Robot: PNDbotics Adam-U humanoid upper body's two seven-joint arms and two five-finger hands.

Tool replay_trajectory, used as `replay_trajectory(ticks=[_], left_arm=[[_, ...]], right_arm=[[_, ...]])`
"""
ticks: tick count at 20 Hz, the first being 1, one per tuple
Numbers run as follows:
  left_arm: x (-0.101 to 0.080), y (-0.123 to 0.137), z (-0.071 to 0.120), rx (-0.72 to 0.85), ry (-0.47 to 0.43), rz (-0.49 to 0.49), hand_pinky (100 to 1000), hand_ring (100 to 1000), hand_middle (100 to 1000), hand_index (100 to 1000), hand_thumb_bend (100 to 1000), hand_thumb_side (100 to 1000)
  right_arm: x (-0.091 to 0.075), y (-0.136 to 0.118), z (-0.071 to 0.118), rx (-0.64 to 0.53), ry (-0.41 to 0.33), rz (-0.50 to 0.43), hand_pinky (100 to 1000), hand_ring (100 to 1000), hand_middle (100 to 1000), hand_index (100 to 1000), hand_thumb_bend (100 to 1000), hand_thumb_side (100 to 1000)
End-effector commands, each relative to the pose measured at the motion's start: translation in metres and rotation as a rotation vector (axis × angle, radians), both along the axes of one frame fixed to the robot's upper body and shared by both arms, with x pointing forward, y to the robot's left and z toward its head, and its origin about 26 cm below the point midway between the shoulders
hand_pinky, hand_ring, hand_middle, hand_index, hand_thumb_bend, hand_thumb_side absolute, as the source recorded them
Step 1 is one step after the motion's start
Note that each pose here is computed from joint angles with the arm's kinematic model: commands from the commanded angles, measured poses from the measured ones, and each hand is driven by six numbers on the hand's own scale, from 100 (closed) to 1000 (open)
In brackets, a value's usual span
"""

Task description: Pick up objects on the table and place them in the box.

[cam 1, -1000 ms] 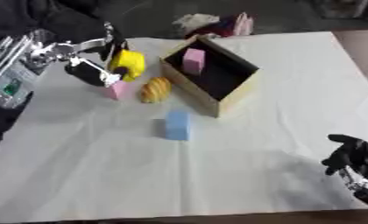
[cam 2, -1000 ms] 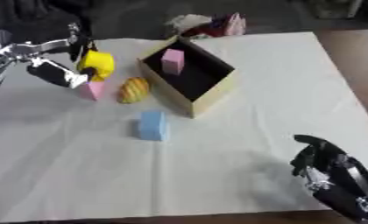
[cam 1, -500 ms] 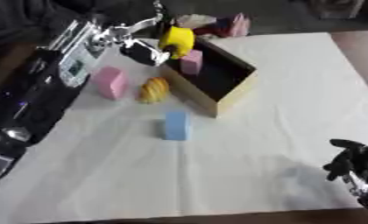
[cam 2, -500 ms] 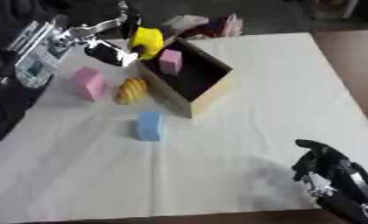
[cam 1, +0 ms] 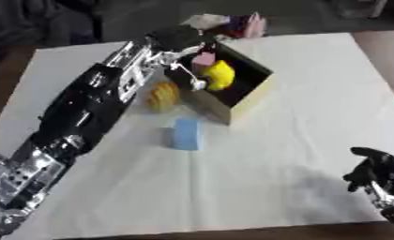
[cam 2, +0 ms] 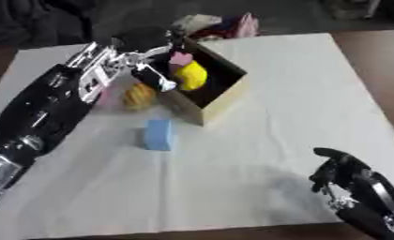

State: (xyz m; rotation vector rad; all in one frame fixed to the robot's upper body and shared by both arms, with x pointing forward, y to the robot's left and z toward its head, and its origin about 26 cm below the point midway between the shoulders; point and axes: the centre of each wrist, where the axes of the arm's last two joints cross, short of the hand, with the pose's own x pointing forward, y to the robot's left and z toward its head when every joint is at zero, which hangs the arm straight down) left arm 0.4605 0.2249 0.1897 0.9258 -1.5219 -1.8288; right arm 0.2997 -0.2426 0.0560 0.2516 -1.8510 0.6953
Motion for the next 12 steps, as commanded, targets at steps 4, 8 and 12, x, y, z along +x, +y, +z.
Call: replay_trajectory(ticks=[4,8,12], left_arm=[[-0.006,0.001,0.020,-0.061,-0.050,-0.054,752,696,744,879,196,287],[-0.023,0.006,0.035,-0.099,0.030,-0.229,744,646,665,840,100,269],[-0.040,0.020,0.046,0.044,0.175,-0.287,758,692,714,866,198,364]], right_arm=[[0.001,0.000,0.008,0.000,-0.027,0.006,681,469,490,839,100,377],[0.001,-0.002,0.008,-0.001,-0.030,-0.004,681,469,490,839,100,377],[0.001,-0.003,0.008,-0.006,-0.032,-0.008,681,469,490,839,100,375]])
